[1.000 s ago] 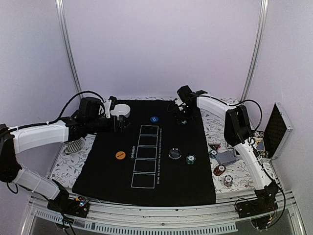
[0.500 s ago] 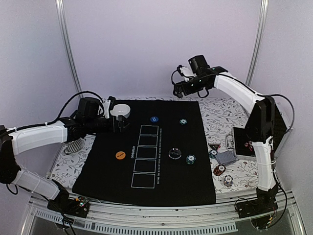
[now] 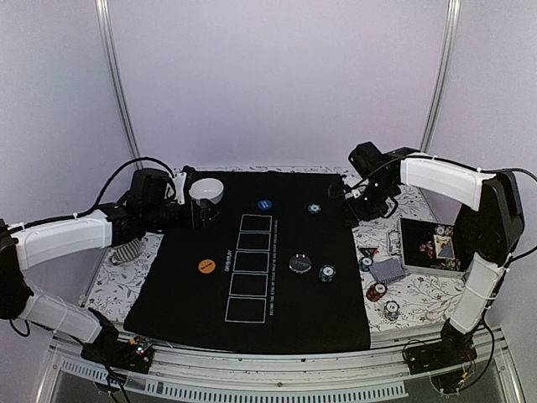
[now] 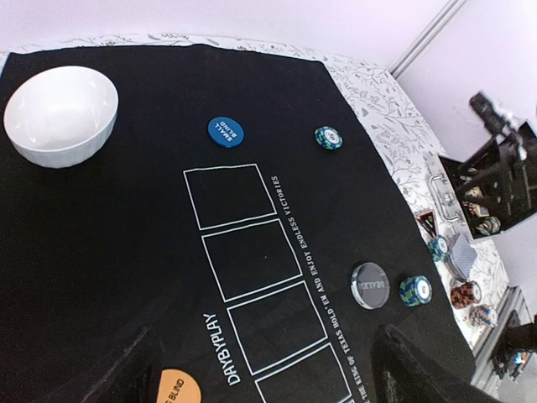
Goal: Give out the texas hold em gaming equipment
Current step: Pick up the pile of poker chips from the pile of poker chips.
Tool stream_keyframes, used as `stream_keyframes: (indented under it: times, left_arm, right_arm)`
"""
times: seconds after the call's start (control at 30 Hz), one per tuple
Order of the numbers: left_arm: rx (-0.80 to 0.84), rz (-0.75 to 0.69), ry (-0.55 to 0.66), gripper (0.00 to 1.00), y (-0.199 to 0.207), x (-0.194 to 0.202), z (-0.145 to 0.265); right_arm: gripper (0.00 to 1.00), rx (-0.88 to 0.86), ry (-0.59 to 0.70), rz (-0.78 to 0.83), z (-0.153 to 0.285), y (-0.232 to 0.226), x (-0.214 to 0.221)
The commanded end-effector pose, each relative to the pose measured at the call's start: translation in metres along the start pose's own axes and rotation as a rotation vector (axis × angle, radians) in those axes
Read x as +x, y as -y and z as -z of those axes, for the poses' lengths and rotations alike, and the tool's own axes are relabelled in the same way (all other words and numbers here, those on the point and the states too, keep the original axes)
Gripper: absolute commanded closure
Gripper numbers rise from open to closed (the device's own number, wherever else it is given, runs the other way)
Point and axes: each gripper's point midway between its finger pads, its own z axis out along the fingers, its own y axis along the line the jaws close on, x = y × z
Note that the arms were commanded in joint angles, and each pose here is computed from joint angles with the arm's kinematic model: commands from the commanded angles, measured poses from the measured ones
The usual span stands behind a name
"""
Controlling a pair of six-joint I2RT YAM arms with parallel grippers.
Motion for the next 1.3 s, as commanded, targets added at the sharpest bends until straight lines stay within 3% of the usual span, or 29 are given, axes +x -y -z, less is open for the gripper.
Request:
stream_keyframes:
  times: [0.0, 0.23, 0.6, 1.27]
  left_arm:
    - [-0.007, -0.017, -0.002, 0.12, -0.001, 0.003, 0.001]
    - [-0.016, -0.02, -0.004, 0.12, -0.003, 0.004, 0.002]
    - [-0.028, -0.029, -0.007, 0.12, -0.005, 0.005, 0.003]
    - [-0.03, -0.031, -0.014, 0.12, -0.006, 0.007, -0.001]
  right_arm:
    - [0.31, -0.026, -0.162, -0.052, -0.014, -0.002, 0.053]
    - [0.33, -0.014, -0.331, -0.032, -0.046, 0.001, 0.098]
    - [0.37, 0.009, -0.48, -0.022, -0.066, 0.006, 0.135]
    - [0.42, 0.082, -0.562, 0.023, -0.081, 0.01, 0.156]
